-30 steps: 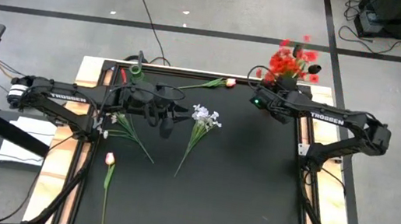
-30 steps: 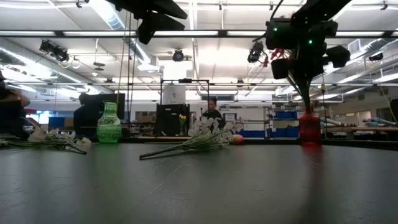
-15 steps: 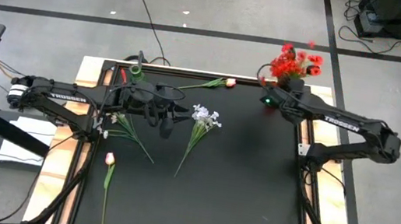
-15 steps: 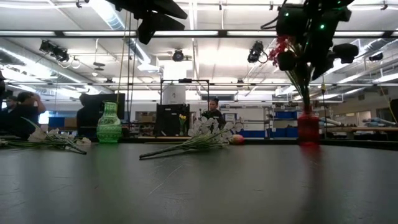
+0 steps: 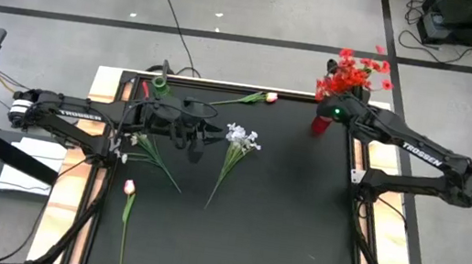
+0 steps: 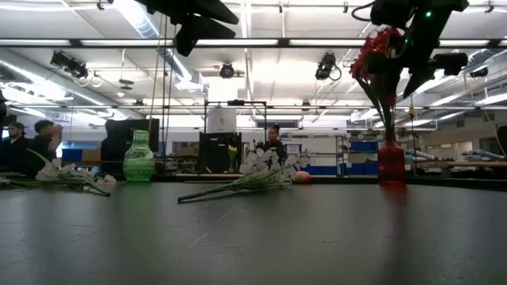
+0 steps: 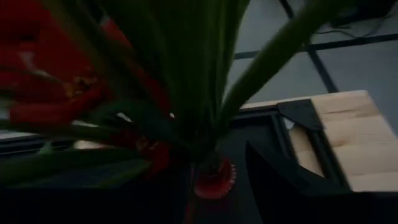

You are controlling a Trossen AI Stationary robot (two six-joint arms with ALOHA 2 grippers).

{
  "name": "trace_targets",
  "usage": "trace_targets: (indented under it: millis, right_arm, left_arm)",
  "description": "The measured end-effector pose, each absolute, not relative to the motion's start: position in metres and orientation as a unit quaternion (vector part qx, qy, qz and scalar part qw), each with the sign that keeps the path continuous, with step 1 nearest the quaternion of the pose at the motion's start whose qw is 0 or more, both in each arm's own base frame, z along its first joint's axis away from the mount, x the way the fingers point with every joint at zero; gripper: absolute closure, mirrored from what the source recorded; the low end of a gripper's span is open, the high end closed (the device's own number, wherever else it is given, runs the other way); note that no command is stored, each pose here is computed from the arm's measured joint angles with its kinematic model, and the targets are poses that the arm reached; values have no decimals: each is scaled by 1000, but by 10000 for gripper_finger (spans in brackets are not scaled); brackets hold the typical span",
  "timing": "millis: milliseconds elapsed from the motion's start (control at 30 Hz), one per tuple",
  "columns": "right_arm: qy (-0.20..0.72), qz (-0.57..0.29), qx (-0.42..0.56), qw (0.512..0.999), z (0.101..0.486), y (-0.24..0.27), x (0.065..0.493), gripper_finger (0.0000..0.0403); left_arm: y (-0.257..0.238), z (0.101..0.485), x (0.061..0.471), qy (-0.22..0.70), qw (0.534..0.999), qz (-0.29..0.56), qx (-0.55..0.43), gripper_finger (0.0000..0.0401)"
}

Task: Sort flowers into vase by color
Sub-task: Put the red flower into the red flower vase

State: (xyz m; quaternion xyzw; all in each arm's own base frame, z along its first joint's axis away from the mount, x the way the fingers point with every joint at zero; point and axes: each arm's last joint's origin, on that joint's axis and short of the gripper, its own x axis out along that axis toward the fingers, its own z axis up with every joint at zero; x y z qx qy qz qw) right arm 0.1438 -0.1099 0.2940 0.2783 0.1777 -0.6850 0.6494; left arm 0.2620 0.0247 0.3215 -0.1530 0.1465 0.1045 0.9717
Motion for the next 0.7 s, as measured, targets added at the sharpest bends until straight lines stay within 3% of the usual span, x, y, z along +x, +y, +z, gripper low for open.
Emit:
trace_targets:
  millis: [367,567,700]
  right_arm:
    - [177,-625,296,700,335,-110,135,211]
    - [192,-622,303,696,350,-108,127,223]
    - [200,-639,296,681,354,-108,121,254]
  left_arm:
    - [25,322,262,145,969,107,-166,255]
    - [25,322,262,145,969,107,-170,255]
    - [25,322,262,145,969,107,-171,255]
